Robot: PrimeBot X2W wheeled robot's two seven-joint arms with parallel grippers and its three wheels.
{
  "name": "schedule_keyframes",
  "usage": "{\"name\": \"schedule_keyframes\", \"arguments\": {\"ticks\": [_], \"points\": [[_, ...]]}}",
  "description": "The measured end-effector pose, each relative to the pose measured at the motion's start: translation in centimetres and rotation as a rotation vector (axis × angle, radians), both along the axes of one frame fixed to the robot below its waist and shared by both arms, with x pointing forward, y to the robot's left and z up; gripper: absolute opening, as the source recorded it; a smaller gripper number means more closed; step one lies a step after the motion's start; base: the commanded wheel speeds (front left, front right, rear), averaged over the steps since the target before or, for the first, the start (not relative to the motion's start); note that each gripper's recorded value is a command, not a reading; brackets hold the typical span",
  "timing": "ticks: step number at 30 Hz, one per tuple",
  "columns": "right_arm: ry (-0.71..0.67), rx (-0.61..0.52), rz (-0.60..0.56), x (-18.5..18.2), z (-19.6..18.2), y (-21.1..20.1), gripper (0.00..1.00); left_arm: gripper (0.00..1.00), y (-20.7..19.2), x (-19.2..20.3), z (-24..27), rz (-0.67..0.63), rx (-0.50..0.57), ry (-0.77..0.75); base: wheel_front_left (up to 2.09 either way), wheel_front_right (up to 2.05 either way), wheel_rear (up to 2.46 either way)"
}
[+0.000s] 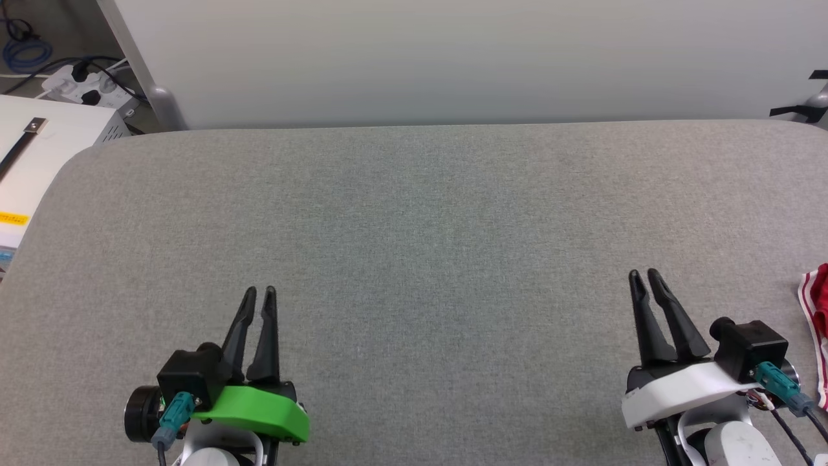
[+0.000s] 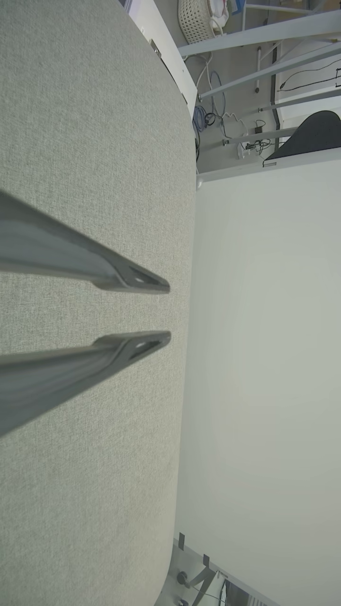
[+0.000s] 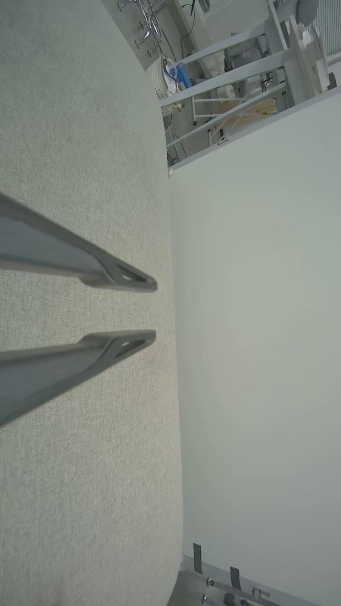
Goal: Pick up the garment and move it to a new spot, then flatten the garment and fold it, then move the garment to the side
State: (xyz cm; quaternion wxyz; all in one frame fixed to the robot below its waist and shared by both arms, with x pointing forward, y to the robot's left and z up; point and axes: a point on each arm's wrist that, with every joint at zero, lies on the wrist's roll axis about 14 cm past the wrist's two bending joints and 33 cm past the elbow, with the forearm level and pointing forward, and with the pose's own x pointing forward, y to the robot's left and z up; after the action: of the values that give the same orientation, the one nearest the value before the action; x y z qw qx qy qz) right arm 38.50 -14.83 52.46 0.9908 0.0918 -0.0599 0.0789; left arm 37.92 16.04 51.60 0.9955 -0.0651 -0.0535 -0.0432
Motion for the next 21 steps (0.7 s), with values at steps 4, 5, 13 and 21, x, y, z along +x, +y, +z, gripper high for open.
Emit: {"name": "schedule_keyframes", "arguments": {"ticks": [4,5,13,21], "points": [[0.003,-0.001,0.000,-0.01,0.00,-0.01,0.00,0.00,0.01,-0.01,0.01,0.000,0.001,0.001,0.00,0.00,0.00],[0.003,-0.002,0.000,-0.01,0.01,0.00,0.00,0.00,0.01,-0.01,-0.03,0.000,0.003,0.005,0.00,0.00,0.00],[0.007,-0.015,0.001,-0.01,0.10,-0.02,0.00,0.00,0.02,-0.02,0.07,-0.001,0.011,0.010,0.00,0.00,0.00],[0.011,-0.030,0.002,0.00,0.24,-0.04,0.00,0.00,0.13,-0.01,0.17,0.006,0.021,0.016,0.00,0.00,0.00]]}}
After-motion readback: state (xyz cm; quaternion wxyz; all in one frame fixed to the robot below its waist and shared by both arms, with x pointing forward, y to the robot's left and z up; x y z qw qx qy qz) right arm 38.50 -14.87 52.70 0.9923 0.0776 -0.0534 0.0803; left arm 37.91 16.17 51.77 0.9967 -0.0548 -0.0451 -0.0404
